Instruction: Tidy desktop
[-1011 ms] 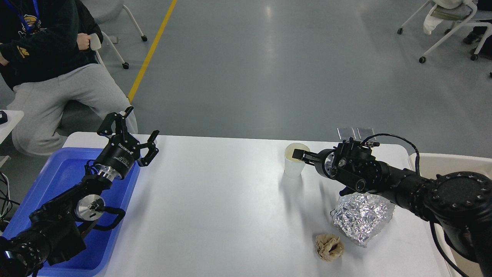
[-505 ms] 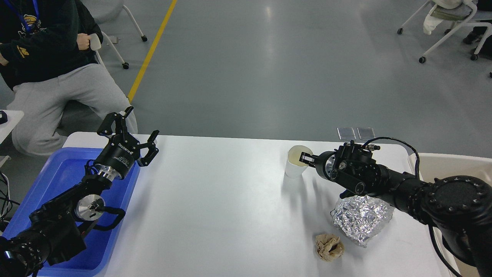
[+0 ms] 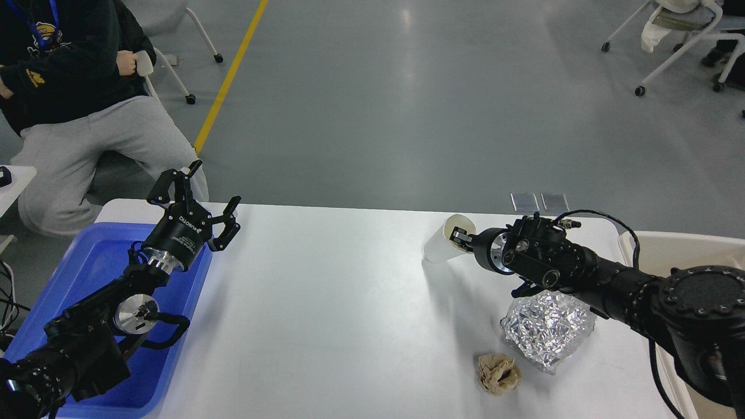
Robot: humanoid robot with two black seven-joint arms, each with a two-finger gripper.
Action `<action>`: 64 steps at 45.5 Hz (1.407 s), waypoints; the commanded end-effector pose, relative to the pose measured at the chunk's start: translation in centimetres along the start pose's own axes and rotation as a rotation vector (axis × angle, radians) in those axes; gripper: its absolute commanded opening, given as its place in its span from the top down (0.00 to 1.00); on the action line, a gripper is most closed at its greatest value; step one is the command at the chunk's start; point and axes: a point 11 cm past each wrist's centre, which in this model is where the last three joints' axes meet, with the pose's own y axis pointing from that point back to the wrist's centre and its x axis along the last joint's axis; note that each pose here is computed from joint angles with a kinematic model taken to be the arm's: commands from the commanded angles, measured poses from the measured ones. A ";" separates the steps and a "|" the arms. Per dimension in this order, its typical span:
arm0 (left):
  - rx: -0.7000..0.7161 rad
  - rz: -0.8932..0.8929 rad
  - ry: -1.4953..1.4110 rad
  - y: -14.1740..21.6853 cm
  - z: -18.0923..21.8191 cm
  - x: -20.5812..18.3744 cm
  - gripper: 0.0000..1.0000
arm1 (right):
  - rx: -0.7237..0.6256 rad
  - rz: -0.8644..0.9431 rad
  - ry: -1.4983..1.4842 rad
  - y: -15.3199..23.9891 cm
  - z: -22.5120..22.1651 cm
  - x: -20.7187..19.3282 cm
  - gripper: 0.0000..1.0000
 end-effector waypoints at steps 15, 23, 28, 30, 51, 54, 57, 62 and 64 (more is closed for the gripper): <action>0.000 0.000 0.000 0.0 0.0 0.0 0.00 | 0.082 0.043 -0.167 7.3 2.1 10.5 1.00; 0.000 0.000 0.000 0.0 0.0 0.0 0.00 | 0.125 0.042 -0.225 12.2 1.5 14.1 1.00; 0.000 0.000 0.000 0.0 0.0 0.0 0.00 | 0.140 0.073 -0.234 15.0 1.4 16.3 1.00; 0.000 0.000 0.000 0.0 0.0 0.0 0.00 | 0.138 0.092 -0.233 15.8 1.8 17.1 1.00; 0.000 0.000 0.000 0.0 0.0 0.0 0.00 | -0.210 0.554 -0.396 20.7 18.8 24.5 1.00; 0.000 0.000 0.000 0.0 0.0 0.0 0.00 | -0.275 0.604 -0.424 21.3 21.7 24.8 1.00; 0.000 0.000 0.000 0.0 0.0 0.0 0.00 | -0.305 0.635 -0.472 21.4 23.8 24.6 1.00; 0.000 0.000 0.000 0.0 0.0 0.0 0.00 | -0.369 0.680 -0.566 21.8 27.4 23.5 1.00; 0.000 0.000 0.000 0.0 0.0 0.0 0.00 | -0.391 0.690 -0.599 21.7 28.5 22.8 1.00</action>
